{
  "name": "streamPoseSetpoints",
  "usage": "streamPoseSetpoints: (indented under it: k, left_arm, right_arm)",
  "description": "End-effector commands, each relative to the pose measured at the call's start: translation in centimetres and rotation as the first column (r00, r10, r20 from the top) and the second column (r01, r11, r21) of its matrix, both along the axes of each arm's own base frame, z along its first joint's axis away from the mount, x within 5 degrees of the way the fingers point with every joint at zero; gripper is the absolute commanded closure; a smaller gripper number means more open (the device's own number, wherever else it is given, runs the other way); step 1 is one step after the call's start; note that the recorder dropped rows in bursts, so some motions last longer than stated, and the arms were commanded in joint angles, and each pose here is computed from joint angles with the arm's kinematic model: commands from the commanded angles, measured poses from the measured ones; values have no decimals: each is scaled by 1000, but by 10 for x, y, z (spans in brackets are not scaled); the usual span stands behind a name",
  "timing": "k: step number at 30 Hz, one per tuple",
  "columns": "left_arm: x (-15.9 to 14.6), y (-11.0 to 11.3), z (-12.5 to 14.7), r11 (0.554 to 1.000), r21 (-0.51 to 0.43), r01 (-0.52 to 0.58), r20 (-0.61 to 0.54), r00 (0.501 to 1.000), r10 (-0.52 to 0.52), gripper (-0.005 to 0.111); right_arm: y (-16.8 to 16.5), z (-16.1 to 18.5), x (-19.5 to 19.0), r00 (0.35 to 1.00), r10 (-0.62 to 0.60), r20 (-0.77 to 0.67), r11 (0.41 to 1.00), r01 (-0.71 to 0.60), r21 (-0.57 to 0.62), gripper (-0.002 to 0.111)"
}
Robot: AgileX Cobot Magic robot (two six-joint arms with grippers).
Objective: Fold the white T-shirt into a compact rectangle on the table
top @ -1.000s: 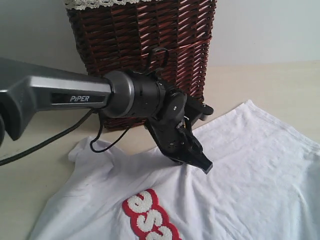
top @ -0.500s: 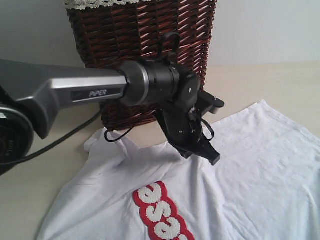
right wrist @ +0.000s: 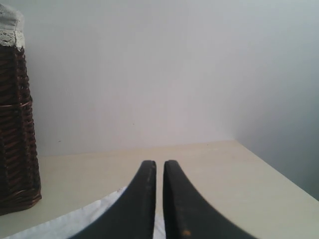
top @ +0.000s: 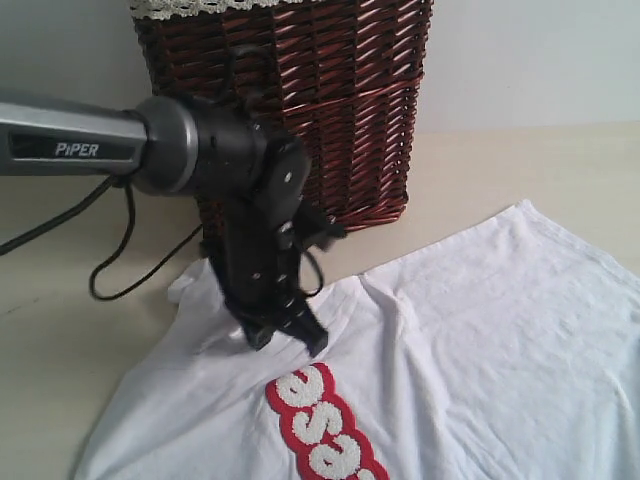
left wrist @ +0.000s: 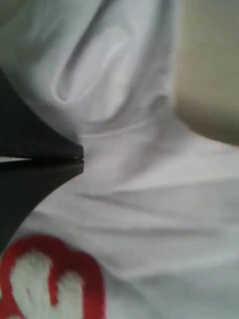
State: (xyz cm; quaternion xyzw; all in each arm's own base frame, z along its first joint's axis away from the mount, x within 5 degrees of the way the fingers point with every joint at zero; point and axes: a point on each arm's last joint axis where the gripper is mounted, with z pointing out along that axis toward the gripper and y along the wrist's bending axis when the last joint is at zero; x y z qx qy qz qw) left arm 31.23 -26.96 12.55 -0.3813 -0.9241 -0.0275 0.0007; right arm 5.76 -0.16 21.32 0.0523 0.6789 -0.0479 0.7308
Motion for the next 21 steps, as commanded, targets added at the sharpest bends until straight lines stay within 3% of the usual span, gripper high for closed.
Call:
streamPoseSetpoints:
  k: [1,4,9,13,18,21]
  left_arm:
    - [-14,29,-6,994,-30,-105,45,993,106,107]
    - [-22,49,-3,987,-53,-152,61,986,155,107]
    - [-51,78,-16,982,11,-187,2,982,187,107]
    - [-65,88,-7,972,-17,-233,26,972,233,107]
    - [-52,78,46,950,-211,-230,171,948,268,107]
    - [-33,68,59,923,-344,-171,279,920,274,107]
  right_arm:
    - [0,-1,0,1000,-5,3,1000,5,1,100]
    - [0,-1,0,1000,-5,3,1000,5,1,100]
    - [0,-1,0,1000,-5,3,1000,5,1,100]
    - [0,-1,0,1000,-5,3,1000,5,1,100]
    - [2,-1,0,1000,19,1,1000,-19,-1,100]
    - [1,-1,0,1000,14,2,1000,-14,-1,100]
